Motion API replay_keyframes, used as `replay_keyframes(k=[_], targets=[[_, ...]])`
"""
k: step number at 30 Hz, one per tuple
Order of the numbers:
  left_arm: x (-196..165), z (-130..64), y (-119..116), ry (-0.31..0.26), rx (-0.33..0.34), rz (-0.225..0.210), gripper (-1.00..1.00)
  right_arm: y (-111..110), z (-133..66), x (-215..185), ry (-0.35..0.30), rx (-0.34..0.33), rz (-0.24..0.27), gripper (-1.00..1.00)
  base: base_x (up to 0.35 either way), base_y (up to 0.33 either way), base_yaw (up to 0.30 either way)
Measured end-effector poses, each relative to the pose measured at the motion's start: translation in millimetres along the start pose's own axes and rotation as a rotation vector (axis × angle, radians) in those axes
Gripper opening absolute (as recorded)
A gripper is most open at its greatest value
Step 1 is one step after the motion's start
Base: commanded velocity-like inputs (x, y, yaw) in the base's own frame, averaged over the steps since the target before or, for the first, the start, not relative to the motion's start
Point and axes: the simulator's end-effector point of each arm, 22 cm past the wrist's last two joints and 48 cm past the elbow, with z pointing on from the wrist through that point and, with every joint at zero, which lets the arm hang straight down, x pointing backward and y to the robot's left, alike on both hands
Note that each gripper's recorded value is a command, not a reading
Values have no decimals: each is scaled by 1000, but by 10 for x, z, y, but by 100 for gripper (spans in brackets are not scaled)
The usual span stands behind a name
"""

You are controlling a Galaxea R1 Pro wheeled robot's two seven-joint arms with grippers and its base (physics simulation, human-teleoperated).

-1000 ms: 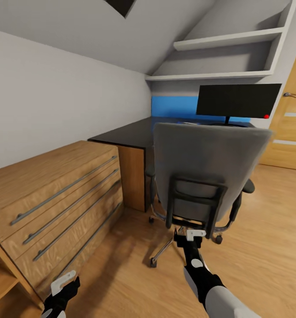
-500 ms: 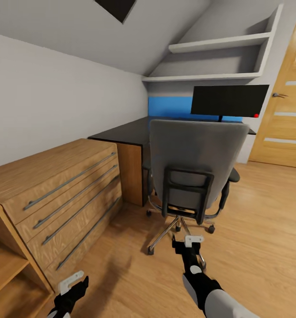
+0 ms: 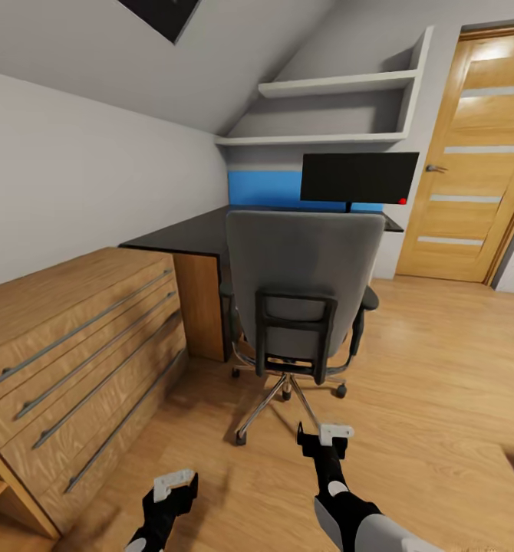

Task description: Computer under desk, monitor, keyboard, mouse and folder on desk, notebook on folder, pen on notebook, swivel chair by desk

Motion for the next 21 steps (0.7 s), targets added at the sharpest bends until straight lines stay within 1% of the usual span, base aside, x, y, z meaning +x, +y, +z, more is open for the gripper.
replay_keyframes(k=[1, 3, 5, 9, 11, 15, 18, 19, 21], targets=[[15, -8, -125, 2, 18, 12, 100, 1, -5, 4, 0, 0, 1, 100, 0, 0, -249], [11, -17, -278, -1, 38, 18, 100, 2, -9, 2, -1, 0, 1, 100, 0, 0, -249], [-94, -6, -376, -25, 49, 21, 100, 1, -11, -1, -2, 1, 1, 100, 0, 0, -252], [-331, 17, -467, -74, 56, 17, 100, -7, -6, -22, -7, 4, 2, 100, 0, 0, -256], [-420, 27, -488, -88, 56, 15, 100, -9, -4, -28, -8, 4, 1, 100, 0, 0, -258], [-576, 63, -452, -83, 43, 16, 100, -9, -1, -36, -10, 4, 0, 100, 0, 0, -199], [-646, 87, -435, -53, 38, 19, 100, -8, -1, -40, -11, 4, 0, 100, 0, 0, -63], [-704, 93, -445, -52, 39, 25, 100, -4, 0, -42, -12, 3, -1, 100, 0, 0, -24], [-843, 96, -497, -69, 41, 47, 100, 0, 1, -48, -13, 1, -4, 100, 0, 0, -16]])
